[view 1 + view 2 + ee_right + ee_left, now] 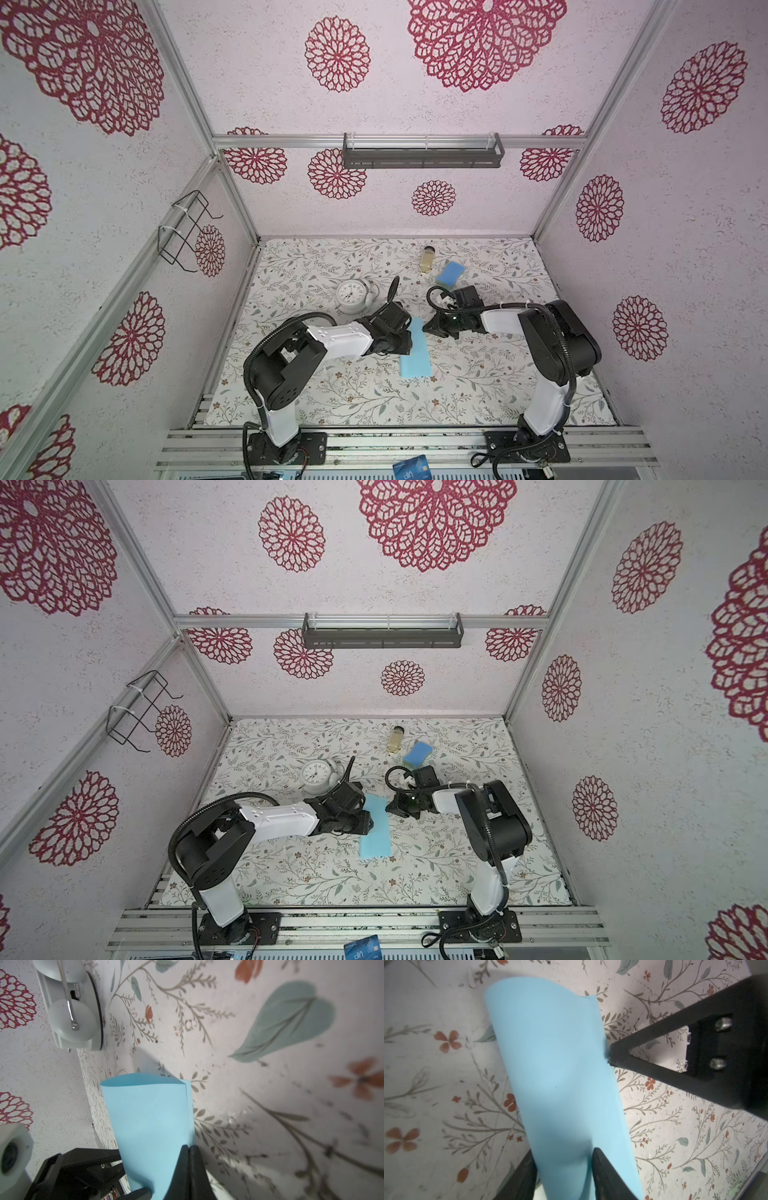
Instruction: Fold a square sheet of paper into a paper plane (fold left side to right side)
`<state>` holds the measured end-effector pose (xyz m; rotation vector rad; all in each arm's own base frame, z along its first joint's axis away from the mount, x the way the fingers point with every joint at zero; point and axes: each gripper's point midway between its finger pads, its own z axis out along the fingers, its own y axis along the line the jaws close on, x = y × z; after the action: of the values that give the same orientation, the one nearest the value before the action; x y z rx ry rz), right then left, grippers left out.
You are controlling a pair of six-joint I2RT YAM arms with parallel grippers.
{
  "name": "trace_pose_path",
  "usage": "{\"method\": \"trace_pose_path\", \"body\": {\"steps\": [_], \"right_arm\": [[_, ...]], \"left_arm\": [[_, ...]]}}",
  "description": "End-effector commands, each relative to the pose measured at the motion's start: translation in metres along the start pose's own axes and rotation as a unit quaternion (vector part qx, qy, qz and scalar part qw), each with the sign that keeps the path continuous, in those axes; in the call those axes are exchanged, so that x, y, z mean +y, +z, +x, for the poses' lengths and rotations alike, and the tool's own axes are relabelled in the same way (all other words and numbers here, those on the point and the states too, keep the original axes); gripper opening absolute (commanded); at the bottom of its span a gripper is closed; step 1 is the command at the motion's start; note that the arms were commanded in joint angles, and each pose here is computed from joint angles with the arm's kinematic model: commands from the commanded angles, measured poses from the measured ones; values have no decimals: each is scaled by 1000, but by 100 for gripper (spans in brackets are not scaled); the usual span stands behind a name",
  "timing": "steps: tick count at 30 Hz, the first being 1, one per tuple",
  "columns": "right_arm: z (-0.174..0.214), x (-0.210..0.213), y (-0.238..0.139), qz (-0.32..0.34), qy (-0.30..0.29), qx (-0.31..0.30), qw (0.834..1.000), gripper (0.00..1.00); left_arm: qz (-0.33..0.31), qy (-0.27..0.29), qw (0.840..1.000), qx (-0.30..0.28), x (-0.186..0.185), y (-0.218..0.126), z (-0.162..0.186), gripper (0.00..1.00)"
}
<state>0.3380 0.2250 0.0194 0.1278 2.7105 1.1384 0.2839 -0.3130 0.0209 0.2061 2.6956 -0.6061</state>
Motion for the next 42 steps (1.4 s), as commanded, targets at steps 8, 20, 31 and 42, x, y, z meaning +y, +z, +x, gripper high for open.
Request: {"method": "trace_pose_path", "body": {"steps": [8, 20, 31, 42], "right_arm": [[-4, -1, -35, 50, -4, -30, 998, 0], [12, 1, -54, 52, -4, -50, 997, 0], [32, 10, -51, 33, -18, -30, 999, 0], [43, 32, -29, 27, -49, -7, 998, 0]], "left_arm": [[-3, -12, 1000, -13, 0, -4, 0, 46], [-10, -13, 1000, -8, 2, -1, 4, 49], [-15, -11, 1000, -6, 4, 1, 6, 49], [-20, -9, 1000, -1, 4, 4, 8, 49]]}}
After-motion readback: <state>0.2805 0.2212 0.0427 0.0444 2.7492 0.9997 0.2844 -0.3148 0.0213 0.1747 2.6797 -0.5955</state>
